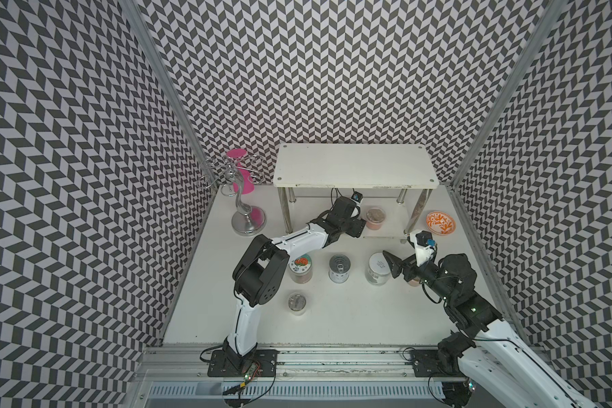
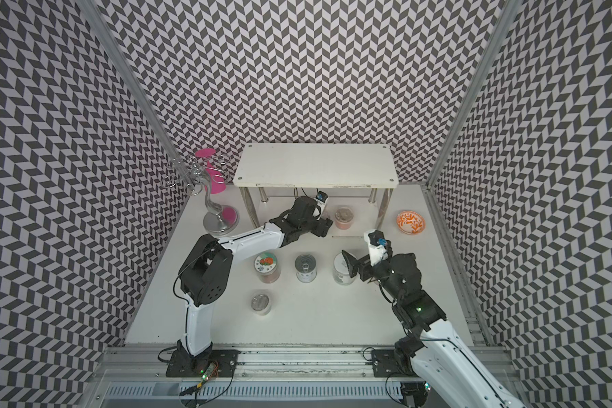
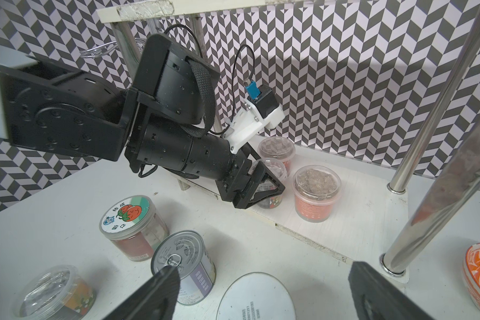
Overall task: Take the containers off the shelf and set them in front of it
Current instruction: 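Pick up a container from the shelf, then place the container at the center of the board.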
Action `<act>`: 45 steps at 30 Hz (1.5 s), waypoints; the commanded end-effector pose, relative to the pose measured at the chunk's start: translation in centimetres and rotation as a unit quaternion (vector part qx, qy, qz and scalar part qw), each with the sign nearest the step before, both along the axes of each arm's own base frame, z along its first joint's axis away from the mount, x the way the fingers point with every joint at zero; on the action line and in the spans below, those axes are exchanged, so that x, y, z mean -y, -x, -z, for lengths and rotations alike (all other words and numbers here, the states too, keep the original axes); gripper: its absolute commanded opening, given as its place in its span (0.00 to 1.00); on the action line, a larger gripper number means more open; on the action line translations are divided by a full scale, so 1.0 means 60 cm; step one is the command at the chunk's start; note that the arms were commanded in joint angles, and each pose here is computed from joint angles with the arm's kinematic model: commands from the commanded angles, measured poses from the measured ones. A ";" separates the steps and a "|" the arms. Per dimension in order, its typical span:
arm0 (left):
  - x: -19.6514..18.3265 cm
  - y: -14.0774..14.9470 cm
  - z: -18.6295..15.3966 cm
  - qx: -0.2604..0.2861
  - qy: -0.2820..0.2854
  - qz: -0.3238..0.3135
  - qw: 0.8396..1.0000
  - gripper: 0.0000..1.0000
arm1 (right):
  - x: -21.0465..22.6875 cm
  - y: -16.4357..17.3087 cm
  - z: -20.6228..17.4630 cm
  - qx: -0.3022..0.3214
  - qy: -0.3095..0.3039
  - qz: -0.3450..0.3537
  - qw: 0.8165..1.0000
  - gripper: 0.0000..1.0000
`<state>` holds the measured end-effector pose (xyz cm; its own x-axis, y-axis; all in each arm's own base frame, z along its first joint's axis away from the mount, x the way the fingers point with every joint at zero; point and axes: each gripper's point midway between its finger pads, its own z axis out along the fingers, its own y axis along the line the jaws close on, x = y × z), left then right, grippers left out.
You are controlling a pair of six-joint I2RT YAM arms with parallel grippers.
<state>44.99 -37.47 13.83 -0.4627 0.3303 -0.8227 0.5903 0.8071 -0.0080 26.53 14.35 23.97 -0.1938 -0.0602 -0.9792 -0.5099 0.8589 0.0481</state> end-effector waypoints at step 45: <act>-0.116 0.496 0.085 -0.067 -0.019 0.054 0.996 0.72 | -0.012 -0.003 -0.024 0.020 -0.026 -0.020 0.999 1.00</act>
<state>14.12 -29.95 8.28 -0.5301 0.4749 -0.7025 0.7045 0.7077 -0.0532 26.68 15.02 23.86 -0.2000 -0.0514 -0.9784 -0.5414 0.8381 0.0667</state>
